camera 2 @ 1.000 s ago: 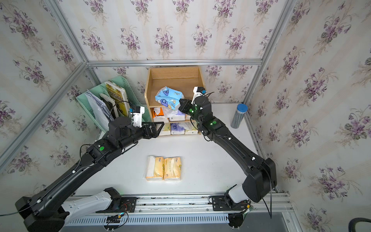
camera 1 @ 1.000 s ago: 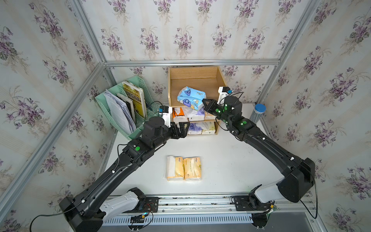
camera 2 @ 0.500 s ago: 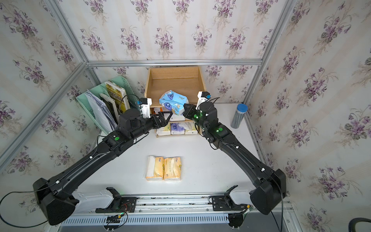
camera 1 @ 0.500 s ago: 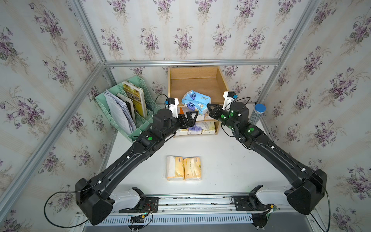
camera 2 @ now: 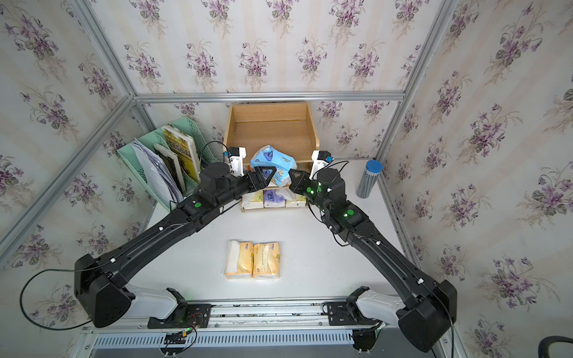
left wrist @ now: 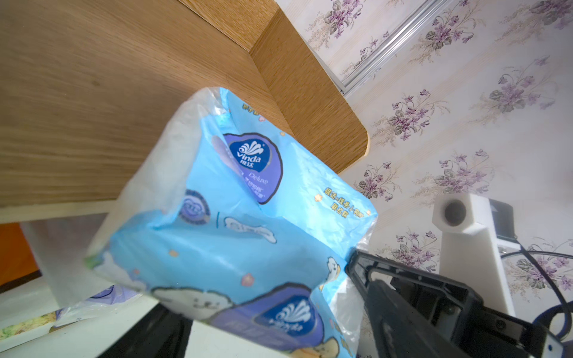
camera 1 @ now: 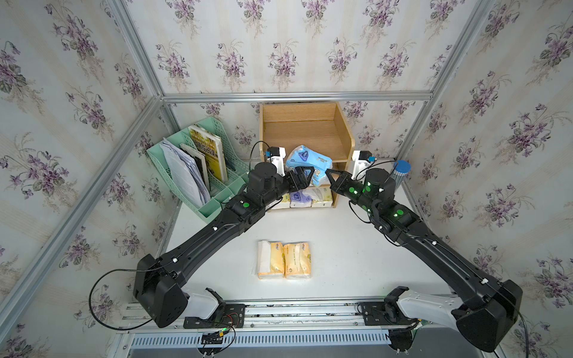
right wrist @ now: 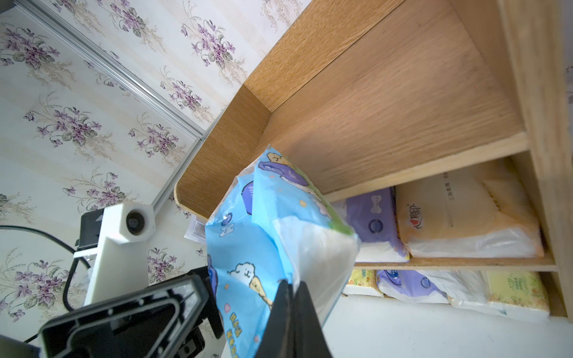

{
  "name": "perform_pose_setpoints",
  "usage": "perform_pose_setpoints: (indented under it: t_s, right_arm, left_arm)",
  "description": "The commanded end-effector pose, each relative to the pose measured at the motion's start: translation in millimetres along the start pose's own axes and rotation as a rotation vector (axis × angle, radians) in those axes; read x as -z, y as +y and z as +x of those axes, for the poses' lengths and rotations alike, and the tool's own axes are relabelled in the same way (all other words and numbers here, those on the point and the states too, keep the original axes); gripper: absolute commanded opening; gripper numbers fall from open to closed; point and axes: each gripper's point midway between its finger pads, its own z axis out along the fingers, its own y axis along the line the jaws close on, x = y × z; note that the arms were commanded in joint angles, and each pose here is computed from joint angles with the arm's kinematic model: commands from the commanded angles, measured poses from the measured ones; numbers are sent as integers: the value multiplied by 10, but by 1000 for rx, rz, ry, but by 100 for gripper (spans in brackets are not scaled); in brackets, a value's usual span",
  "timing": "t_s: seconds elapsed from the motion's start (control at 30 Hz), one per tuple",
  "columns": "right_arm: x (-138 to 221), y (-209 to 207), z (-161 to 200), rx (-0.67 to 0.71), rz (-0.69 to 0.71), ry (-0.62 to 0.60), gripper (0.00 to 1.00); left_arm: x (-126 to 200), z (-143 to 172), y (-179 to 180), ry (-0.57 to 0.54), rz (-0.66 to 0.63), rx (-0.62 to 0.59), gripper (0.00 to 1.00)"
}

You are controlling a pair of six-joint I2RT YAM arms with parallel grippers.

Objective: Remove the tissue boxes from the shelf
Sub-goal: Pick up a box of tissues from the shelf, then place the box of tissues at the center of the board.

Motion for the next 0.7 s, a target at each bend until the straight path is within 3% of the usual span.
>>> perform_pose_setpoints:
  t_s: [0.0,0.2,0.43,0.67]
  right_arm:
    - [116,38,52,-7,-23,8,0]
    - [384,-129,286,-8,11,40,0]
    - [731,-599,688,-38,99,54,0]
    - [1021,-1075,1055,-55,188,76,0]
  left_arm:
    - [-15,60,-207,16,61,-51,89]
    - [13,572,-266,95,-4,-137,94]
    - [-11,1216,-10,164,-92,-140,100]
    - [137,1521,265,177,-193,-168,99]
